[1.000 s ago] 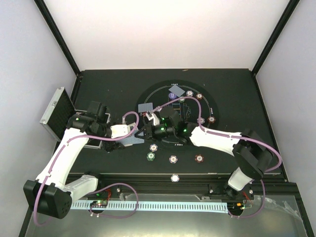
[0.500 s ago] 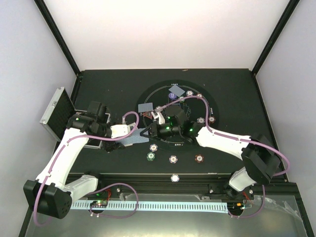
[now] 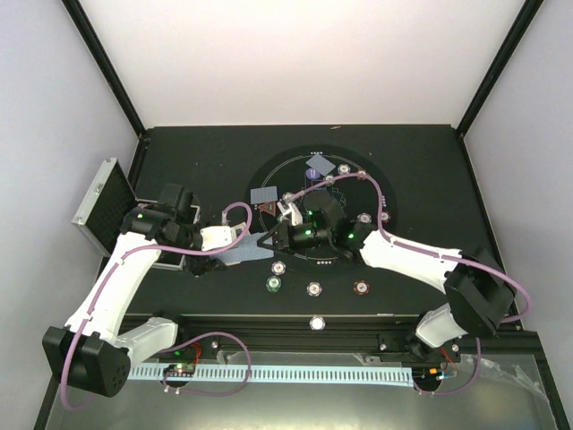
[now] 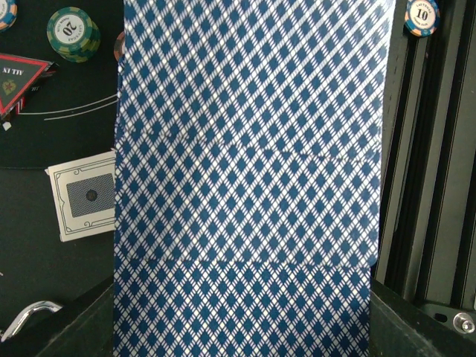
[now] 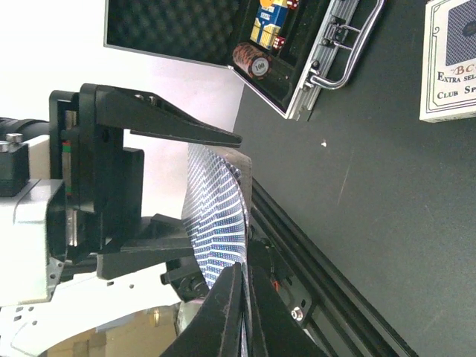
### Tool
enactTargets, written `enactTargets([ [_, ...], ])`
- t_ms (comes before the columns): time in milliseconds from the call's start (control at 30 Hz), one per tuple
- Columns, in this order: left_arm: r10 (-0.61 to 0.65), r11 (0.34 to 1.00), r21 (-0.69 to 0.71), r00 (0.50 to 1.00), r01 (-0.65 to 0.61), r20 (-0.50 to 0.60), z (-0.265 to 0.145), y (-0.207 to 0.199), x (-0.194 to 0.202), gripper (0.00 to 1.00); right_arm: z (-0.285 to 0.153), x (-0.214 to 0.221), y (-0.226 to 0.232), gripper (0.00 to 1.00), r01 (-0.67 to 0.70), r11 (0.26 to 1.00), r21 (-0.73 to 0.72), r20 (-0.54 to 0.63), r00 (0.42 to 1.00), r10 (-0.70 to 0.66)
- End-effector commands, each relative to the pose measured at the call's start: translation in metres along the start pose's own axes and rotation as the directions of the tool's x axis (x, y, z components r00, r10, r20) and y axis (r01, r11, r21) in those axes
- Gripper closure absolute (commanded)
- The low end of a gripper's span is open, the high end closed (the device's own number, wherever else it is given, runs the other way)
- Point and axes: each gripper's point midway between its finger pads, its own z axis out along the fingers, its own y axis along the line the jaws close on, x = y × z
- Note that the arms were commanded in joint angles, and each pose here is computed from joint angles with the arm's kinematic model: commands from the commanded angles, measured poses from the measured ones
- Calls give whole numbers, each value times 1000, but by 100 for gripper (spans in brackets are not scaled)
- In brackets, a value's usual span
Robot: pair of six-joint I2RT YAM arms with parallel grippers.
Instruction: Distribute texas hold em gaming equipment
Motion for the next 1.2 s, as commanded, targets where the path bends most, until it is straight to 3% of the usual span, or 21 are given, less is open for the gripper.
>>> enactTargets([
  [0, 35, 999, -18, 999, -34, 38, -7, 2, -10, 98, -11, 3, 7, 95, 20, 1000, -21, -4, 1000, -20],
  [567, 36, 999, -21, 999, -35, 41, -8, 2, -11, 98, -18, 5, 9, 90, 7, 998, -57, -5, 1000, -7],
  [1167, 35, 999, -23, 999, -34, 40, -8, 2, -11, 98, -32, 22, 13, 96, 26, 994, -110, -31, 999, -29],
])
